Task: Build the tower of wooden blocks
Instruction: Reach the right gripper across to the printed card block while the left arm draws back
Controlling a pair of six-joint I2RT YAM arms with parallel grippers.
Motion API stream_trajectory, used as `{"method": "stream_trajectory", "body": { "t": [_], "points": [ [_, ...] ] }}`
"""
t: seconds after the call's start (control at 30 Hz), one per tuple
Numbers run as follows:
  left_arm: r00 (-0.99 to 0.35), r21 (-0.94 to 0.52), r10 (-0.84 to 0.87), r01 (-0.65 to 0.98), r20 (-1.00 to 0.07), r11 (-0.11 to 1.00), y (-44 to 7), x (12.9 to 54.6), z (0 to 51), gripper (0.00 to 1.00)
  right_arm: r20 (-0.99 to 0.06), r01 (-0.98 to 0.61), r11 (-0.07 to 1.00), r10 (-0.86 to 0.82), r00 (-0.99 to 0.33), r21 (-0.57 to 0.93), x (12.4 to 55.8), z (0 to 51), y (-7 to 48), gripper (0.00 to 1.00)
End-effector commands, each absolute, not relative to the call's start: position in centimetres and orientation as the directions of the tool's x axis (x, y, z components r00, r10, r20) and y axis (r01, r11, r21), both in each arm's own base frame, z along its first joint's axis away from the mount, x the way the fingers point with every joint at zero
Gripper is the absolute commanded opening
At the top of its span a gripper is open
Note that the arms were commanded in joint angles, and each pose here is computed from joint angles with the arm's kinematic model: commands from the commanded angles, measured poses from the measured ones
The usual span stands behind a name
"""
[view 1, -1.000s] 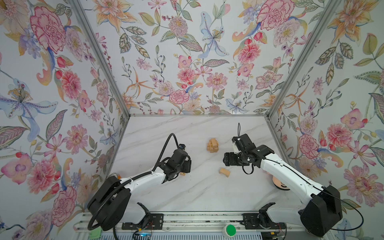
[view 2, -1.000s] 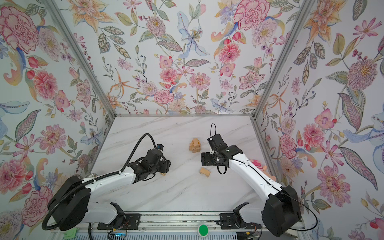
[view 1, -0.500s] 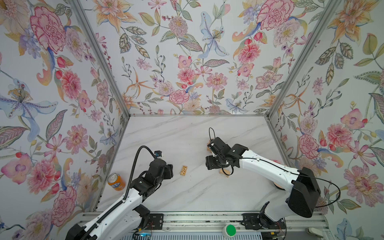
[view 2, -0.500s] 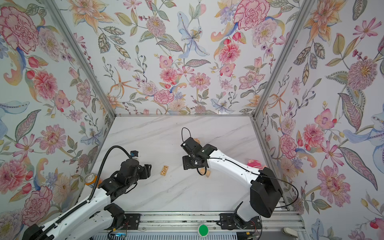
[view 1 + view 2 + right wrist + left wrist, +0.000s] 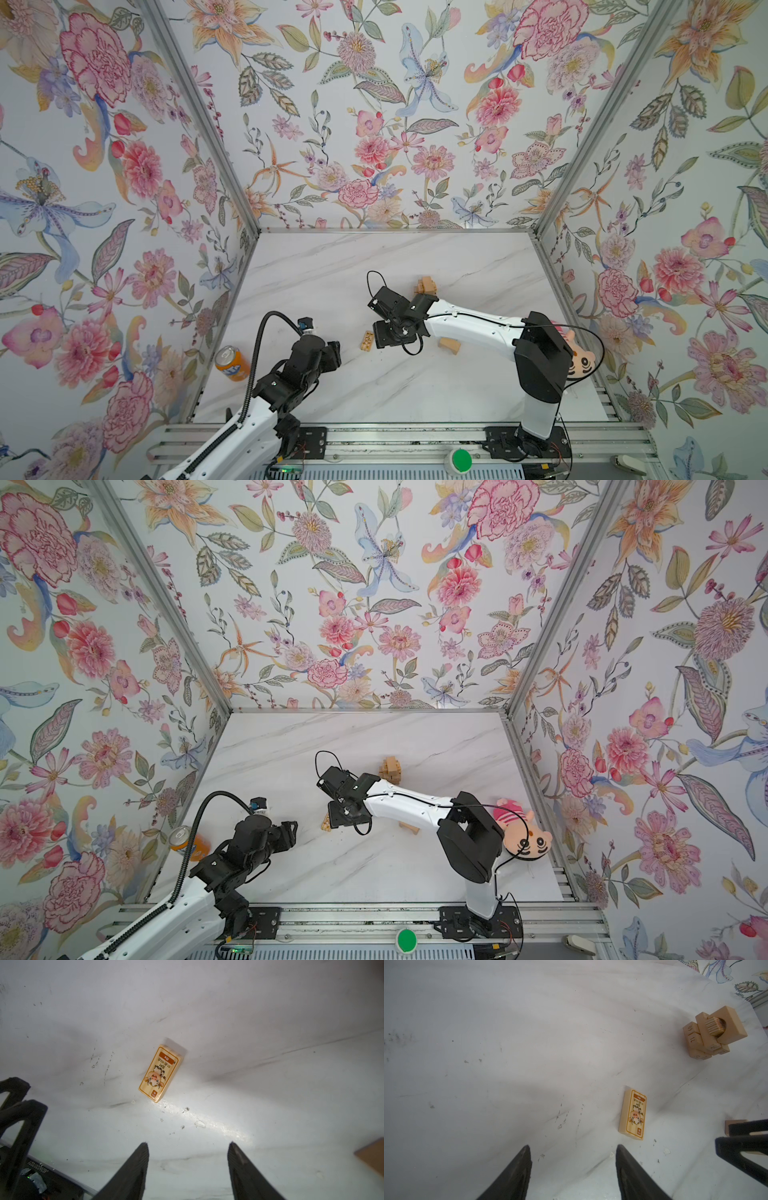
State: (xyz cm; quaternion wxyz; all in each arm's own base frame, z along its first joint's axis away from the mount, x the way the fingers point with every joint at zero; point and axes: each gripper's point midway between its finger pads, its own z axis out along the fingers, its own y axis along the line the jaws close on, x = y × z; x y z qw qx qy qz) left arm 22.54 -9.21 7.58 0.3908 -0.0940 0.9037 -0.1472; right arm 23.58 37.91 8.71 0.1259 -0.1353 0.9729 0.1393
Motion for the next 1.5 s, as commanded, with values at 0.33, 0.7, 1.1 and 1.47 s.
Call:
{"method": "stream_trajectory", "body": {
  "t": [0.33, 0.7, 1.1, 1.47],
  "points": [
    [-0.667, -0.385, -0.325, -0.061, -0.671, 0.921, -9.2, 22.4, 6.9, 0.66, -0.218, -0.28, 0.924, -0.227, -0.949, 0.259, 24.3, 5.8, 42.3, 0.68],
    [-0.67, -0.408, -0.324, -0.035, -0.668, 0.913, -9.8, 22.4, 6.7, 0.66, -0.191, -0.266, 0.949, -0.233, -0.954, 0.17, 24.9, 3.5, 42.1, 0.67],
    [-0.66, -0.403, -0.323, -0.032, -0.678, 0.914, -9.3, 22.4, 6.9, 0.67, -0.157, -0.267, 0.956, -0.247, -0.956, 0.125, 25.2, 2.1, 41.5, 0.44],
    [-0.662, -0.401, -0.317, -0.027, -0.679, 0.916, -9.3, 22.6, 7.0, 0.68, -0.143, -0.291, 0.951, -0.275, -0.951, 0.102, 25.3, 1.7, 40.3, 0.34]
  ]
}}
